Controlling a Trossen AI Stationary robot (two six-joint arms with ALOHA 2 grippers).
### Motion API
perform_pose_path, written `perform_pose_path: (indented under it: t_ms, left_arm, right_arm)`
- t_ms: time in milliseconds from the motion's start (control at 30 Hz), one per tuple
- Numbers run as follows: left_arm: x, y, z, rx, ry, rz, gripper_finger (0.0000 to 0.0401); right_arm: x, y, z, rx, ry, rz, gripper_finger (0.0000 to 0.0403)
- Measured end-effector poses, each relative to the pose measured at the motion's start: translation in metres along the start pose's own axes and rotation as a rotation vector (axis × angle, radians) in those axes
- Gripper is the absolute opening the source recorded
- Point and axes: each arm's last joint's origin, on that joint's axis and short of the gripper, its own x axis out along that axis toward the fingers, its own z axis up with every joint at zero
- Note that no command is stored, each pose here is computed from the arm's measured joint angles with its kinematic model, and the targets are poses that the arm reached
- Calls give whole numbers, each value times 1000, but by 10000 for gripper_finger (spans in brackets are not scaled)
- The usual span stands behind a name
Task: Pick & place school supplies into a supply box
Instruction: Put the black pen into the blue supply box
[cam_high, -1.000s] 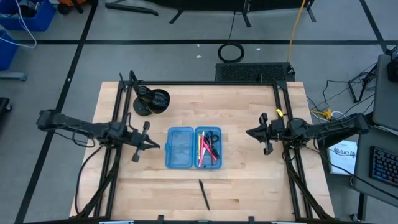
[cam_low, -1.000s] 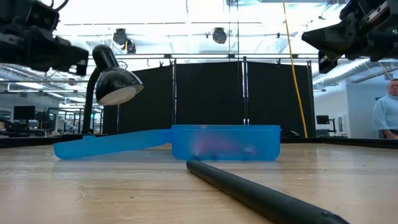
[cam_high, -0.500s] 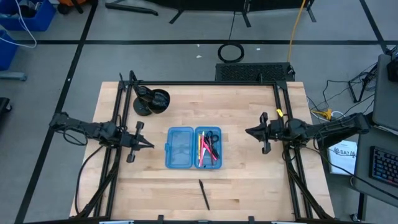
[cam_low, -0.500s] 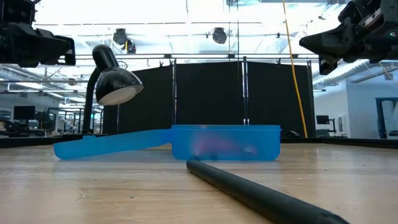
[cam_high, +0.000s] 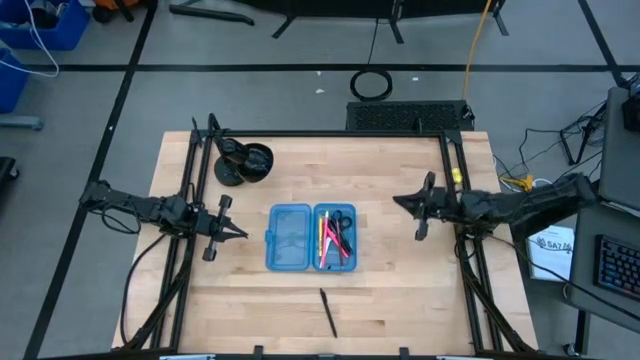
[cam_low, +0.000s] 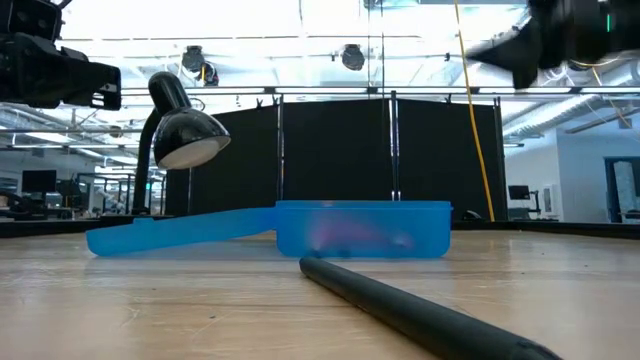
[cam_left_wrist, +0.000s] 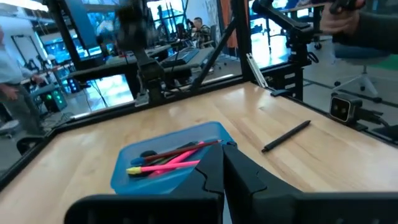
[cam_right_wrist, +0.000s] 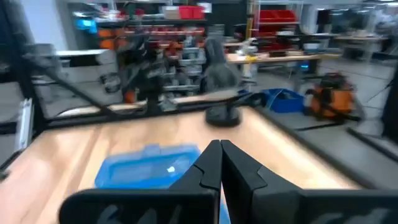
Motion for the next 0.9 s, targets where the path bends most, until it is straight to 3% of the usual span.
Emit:
perform_pose_path:
  t_ms: [167, 333, 467, 533, 667, 900]
  left_arm:
    - [0, 0, -1, -51, 8, 18, 2]
    - [1, 0, -1, -54, 17, 17, 14]
    - [1, 0, -1, -55, 17, 21, 18]
    - [1, 0, -1, -65, 18, 21, 13]
    - [1, 0, -2, -84, 23, 21, 4]
    - [4, 0, -5, -103, 63, 26, 24]
  right_arm:
    - [17, 33, 56, -118, 166, -78, 0]
    - [43, 90, 111, -115, 249, -70, 0]
    - [70, 141, 132, -60, 358, -62, 0]
    - [84, 166, 141, 38, 395, -62, 0]
    - [118, 208, 135, 266, 538, -52, 0]
    - [174, 256, 74, 659, 729, -213, 0]
